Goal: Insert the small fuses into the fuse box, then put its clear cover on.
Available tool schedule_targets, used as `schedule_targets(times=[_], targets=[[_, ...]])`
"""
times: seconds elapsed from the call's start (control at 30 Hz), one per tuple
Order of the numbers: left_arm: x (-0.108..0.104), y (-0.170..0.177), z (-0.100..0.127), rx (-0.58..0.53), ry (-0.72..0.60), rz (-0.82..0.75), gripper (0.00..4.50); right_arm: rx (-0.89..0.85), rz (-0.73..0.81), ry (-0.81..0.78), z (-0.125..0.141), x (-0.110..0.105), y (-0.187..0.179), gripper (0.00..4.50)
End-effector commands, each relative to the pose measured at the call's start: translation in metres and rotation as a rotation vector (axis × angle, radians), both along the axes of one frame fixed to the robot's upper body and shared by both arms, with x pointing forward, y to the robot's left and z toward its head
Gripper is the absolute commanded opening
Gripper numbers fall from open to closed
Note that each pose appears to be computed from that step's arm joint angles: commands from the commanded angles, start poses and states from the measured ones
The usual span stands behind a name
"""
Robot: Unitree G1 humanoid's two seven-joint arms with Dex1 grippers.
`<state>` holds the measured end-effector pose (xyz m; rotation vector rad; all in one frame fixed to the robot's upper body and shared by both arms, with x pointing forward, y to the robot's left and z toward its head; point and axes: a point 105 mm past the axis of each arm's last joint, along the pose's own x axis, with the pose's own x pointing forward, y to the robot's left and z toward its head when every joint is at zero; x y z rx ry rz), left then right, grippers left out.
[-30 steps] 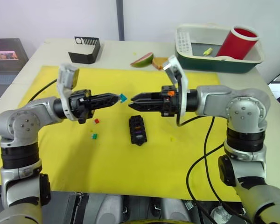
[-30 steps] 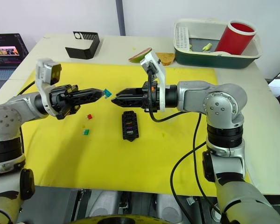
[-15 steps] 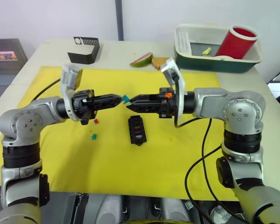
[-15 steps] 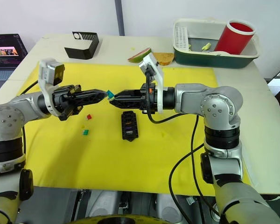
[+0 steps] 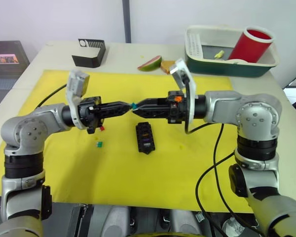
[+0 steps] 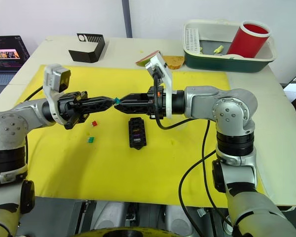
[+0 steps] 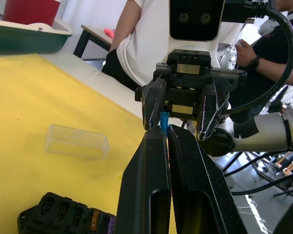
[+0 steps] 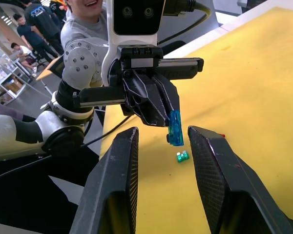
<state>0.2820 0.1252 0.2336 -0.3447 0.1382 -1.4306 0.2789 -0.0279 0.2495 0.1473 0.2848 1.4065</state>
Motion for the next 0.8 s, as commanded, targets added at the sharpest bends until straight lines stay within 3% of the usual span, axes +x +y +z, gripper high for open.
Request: schedule_targets(times=[0.03,0.1,0.27,0.57,0.67,0.8], targets=[[-0.006,0.000,0.006,0.003,-0.031,-0.015,0.00,0.022,0.026,-0.049,0.015,-0.006,0.002,1.69],[-0.006,0.000,0.006,0.003,-0.029,-0.016,0.00,0.022,0.027,-0.047,0.016,-0.007,0.003,1.69],[-0.006,-0.001,0.006,0.005,-0.026,-0.019,0.00,0.024,0.031,-0.047,0.018,-0.008,0.004,0.05],[-0.006,-0.001,0.004,0.020,-0.026,-0.023,0.00,0.011,0.028,-0.046,0.017,-0.009,0.004,0.05],[-0.009,0.003,-0.006,0.144,-0.076,-0.008,1.01,-0.046,0.024,-0.062,0.015,-0.008,0.004,0.00],[-0.011,0.021,-0.035,0.419,-0.175,0.003,3.01,-0.260,0.012,-0.163,0.001,-0.004,0.004,0.00]])
